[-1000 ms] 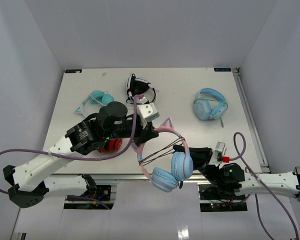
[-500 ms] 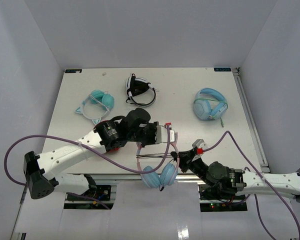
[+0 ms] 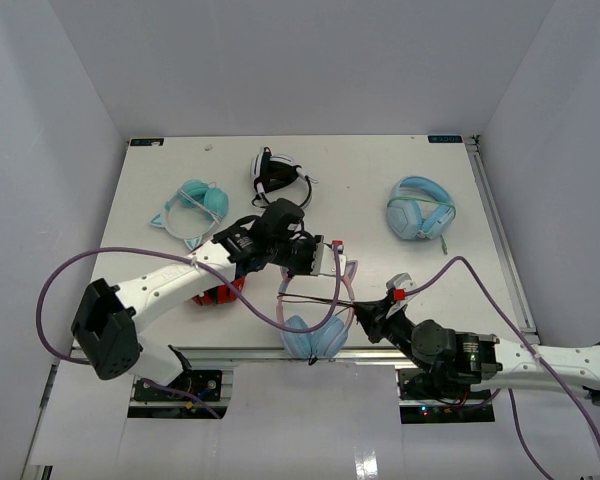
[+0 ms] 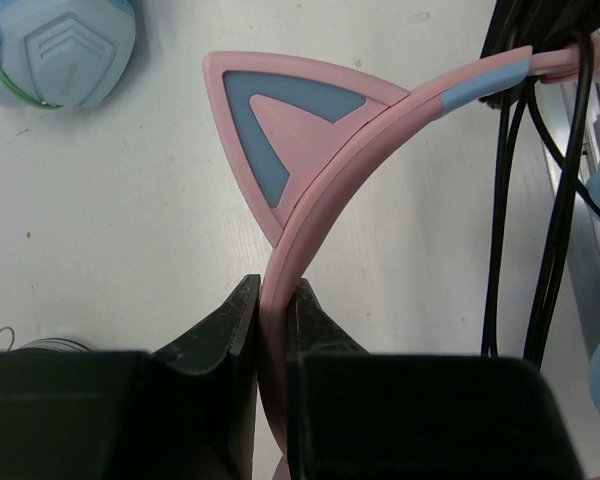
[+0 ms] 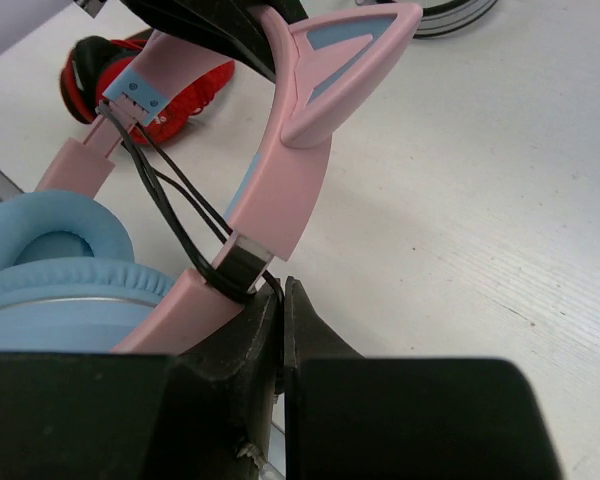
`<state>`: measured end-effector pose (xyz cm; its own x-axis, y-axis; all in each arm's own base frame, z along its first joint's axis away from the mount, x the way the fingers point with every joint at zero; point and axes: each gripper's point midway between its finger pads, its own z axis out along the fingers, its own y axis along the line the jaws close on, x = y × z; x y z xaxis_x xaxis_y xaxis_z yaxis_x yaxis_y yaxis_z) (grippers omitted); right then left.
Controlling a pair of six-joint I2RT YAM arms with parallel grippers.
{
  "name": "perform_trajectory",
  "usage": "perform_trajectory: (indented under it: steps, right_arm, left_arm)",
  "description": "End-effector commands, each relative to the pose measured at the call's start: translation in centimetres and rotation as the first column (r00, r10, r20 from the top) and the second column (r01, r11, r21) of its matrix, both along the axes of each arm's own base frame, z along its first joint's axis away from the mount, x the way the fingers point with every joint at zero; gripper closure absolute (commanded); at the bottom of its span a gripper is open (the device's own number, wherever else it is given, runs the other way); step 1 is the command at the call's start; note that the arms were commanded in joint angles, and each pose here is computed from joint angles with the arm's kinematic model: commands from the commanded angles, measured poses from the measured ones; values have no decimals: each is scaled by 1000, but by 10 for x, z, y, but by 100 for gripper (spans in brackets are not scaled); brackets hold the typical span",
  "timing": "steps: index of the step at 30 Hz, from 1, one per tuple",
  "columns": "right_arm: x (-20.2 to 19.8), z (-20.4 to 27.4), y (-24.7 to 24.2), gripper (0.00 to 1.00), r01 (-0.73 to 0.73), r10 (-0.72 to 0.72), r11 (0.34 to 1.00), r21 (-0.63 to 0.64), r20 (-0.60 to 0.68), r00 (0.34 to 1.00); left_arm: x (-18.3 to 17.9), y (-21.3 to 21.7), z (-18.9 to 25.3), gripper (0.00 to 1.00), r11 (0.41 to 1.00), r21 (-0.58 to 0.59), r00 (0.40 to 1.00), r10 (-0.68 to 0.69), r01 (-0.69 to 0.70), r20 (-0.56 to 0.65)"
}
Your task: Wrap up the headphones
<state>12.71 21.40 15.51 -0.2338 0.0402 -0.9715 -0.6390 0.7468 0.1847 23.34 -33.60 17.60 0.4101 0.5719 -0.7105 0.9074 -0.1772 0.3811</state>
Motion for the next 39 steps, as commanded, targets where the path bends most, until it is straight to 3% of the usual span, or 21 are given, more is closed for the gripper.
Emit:
perform_trajectory:
  steps: [1,8,11,14,32,36,39]
  right_arm:
    - [30,25,-28,92,250,-250,968,12,37,968]
    - [54,26,-42,92,421,-415,905,-58,83,906]
    - [67,32,-27,92,359,-352,932,-45,108,930]
    - [89,27,-34,92,397,-390,916,-54,112,914]
    - [143,-17,-37,92,414,-409,897,-155,60,910]
    - [152,-26,-45,92,428,-427,889,-163,42,903]
    - [157,-36,-52,92,451,-453,876,-168,33,891]
  left_arm:
    - [45,43,-27,100,987,127,992,89,-101,93]
    - [70,51,-62,100,972,191,986,118,-139,117]
    - [72,53,-78,100,979,166,989,103,-119,104]
    - [76,53,-85,100,985,134,989,98,-112,109]
    - [119,45,-130,99,953,244,983,165,-181,83]
    - [120,41,-138,83,953,248,985,163,-172,59]
    - [117,35,-137,77,960,226,987,160,-163,34]
